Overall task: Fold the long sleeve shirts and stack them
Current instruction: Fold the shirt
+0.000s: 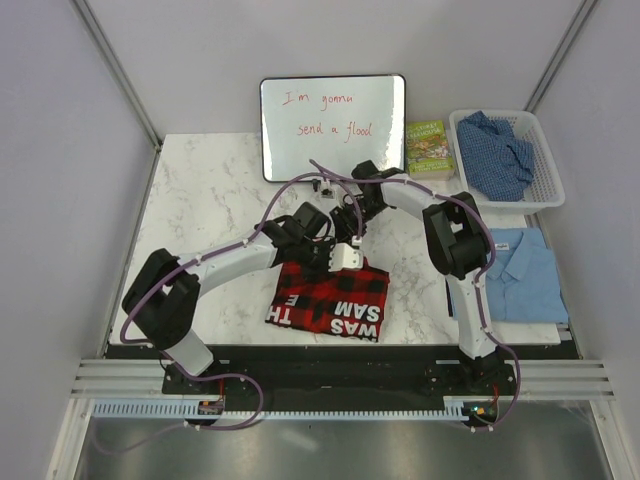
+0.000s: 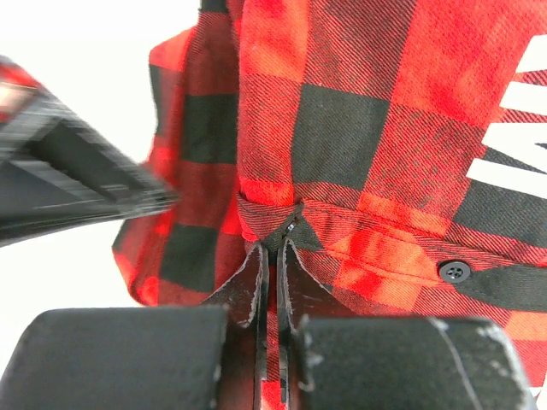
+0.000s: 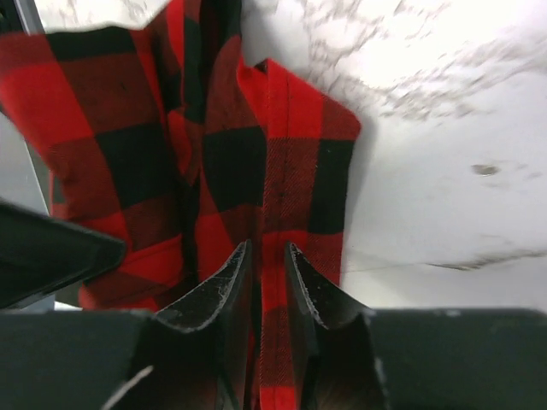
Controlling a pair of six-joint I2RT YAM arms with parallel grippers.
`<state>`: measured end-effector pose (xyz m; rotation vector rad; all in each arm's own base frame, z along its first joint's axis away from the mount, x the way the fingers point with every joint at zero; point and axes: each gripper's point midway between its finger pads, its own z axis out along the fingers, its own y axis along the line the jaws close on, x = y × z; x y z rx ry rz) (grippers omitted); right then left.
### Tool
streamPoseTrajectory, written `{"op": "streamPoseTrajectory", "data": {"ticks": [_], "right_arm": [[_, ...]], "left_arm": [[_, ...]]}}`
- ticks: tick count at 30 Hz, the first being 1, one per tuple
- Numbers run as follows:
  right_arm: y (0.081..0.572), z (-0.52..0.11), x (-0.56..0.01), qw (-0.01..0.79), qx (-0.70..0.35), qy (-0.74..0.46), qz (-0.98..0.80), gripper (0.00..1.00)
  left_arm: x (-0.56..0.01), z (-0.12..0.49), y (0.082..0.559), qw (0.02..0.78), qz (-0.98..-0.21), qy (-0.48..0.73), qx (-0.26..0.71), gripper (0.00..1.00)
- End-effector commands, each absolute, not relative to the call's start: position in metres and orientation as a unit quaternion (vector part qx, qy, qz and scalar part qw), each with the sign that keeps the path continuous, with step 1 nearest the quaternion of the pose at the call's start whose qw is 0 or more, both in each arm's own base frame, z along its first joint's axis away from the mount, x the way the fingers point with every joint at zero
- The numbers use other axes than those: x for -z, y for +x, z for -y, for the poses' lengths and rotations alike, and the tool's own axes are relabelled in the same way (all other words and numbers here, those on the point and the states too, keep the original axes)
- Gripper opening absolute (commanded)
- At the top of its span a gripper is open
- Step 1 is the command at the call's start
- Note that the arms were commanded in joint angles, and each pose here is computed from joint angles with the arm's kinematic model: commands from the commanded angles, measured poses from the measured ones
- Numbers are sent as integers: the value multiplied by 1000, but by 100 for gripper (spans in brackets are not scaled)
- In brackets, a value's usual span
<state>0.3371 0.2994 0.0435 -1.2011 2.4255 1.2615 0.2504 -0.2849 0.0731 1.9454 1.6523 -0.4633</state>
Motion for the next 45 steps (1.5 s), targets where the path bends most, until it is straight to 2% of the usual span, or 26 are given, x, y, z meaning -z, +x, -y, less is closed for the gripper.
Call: {"op": "streamPoseTrajectory", "data": {"ticks": [1,6,18,20,21,23,28,30,32,33,35,38,40,45], "right_arm": [[317,-294,-24,45,-422,-415,-804,27],[317,-292,-23,44,-420,-422,-802,22],[316,-292,-25,44,-421,-428,-798,19],[318,-291,-25,47,-417,-430,-800,20],[322,-289,-25,51,-412,-429,-802,21],[332,-289,-27,61,-404,-431,-805,23],[385,-279,-51,130,-350,-440,-816,35],[414,-271,-73,171,-332,-434,-820,38],[433,-261,-89,197,-312,-421,-828,47],[446,-251,-107,221,-305,-410,-831,48],[451,-241,-126,237,-305,-394,-834,55],[424,-228,-156,235,-327,-379,-833,57],[386,-221,-164,217,-345,-375,-833,56],[299,-214,-146,136,-399,-359,-832,39]], "left_arm": [[-110,299,278,326,-582,730,145,2],[-122,303,300,342,-579,729,133,2],[-105,306,334,347,-576,733,106,2],[-101,306,332,344,-581,729,112,8],[-102,307,331,346,-582,727,114,20],[-111,308,330,354,-587,718,120,29],[-162,302,317,388,-597,689,136,54],[-167,288,310,370,-625,670,151,56],[-175,280,308,365,-645,649,170,60],[-170,266,308,348,-673,628,177,61],[-163,257,311,332,-700,602,195,61],[-146,242,320,293,-755,539,231,62],[-141,236,332,284,-780,502,243,63],[-121,244,355,251,-804,460,280,64]]}}
